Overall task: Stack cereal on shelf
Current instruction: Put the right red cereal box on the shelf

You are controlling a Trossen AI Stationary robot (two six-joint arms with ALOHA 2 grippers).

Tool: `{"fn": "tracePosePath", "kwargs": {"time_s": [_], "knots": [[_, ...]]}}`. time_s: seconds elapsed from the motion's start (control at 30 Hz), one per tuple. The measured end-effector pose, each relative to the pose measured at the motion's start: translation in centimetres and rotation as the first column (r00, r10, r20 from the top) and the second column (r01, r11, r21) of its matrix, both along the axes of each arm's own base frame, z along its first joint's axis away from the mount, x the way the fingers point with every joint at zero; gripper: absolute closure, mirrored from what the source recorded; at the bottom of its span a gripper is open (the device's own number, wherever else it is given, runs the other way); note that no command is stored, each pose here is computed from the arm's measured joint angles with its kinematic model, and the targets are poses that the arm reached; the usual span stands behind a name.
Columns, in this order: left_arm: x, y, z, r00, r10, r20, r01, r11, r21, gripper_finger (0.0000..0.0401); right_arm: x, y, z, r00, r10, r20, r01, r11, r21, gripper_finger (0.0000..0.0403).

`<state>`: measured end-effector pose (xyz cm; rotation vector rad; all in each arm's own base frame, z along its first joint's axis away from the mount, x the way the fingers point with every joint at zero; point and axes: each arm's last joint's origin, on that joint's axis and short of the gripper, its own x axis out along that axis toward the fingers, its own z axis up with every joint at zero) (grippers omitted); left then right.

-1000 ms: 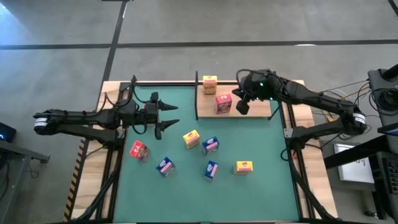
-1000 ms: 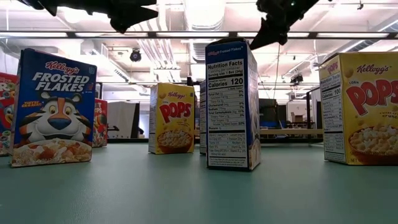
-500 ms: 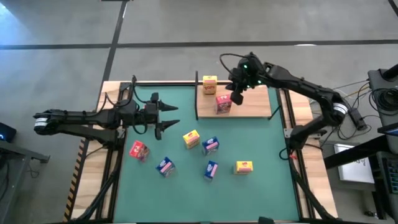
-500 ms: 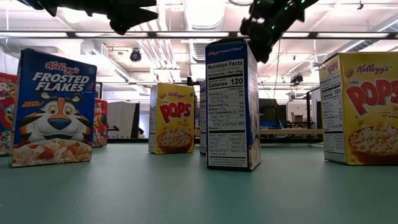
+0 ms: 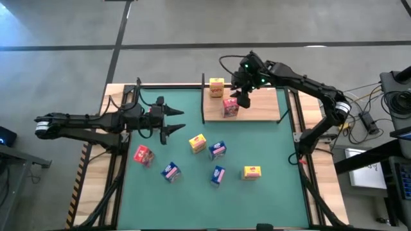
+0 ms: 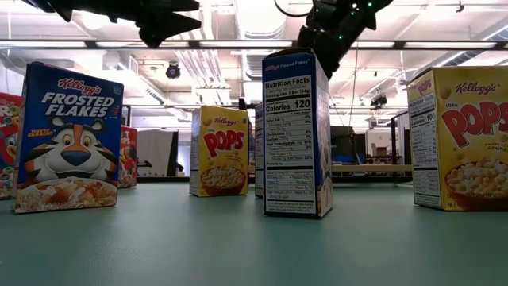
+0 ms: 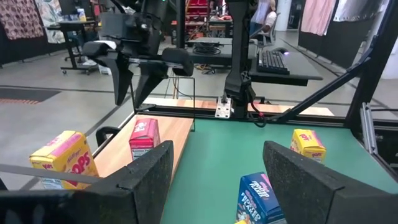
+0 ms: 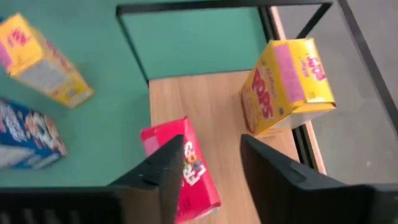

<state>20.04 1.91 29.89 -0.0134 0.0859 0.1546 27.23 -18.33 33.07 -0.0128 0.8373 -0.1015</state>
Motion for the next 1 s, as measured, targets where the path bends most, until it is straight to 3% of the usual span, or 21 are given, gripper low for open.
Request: {"fn": "tracePosePath", "kwargs": {"time_s": [0.17,0.37,0.63,0.77,1.0], "knots": [[0.0,0.0,-0.1,1.0,0.0,-0.002,0.0,1.0,-0.012,0.0168,-0.1,0.4,-0.8,0.998,0.016,-0.056,-0.014,1.0,0.022,0.0196],[0.1,0.0,-0.3,1.0,0.0,-0.011,0.0,1.0,-0.014,0.0168,0.3,1.3,-1.3,0.991,-0.021,-0.131,0.015,0.999,-0.042,0.0164],[0.1,0.0,-0.4,1.0,0.0,-0.014,0.0,1.0,-0.008,0.0168,1.7,3.1,-1.7,0.989,0.032,-0.145,-0.037,0.999,-0.036,0.0142],[0.1,0.0,-0.4,1.0,0.0,-0.014,0.0,1.0,-0.008,0.0168,2.2,3.2,-2.4,0.98,-0.013,-0.201,-0.006,0.995,-0.097,0.0135],[0.1,0.0,-0.4,1.0,0.0,-0.014,0.0,1.0,-0.008,0.0168,2.8,2.8,-3.5,0.971,-0.019,-0.236,-0.002,0.996,-0.088,0.0121]]}}
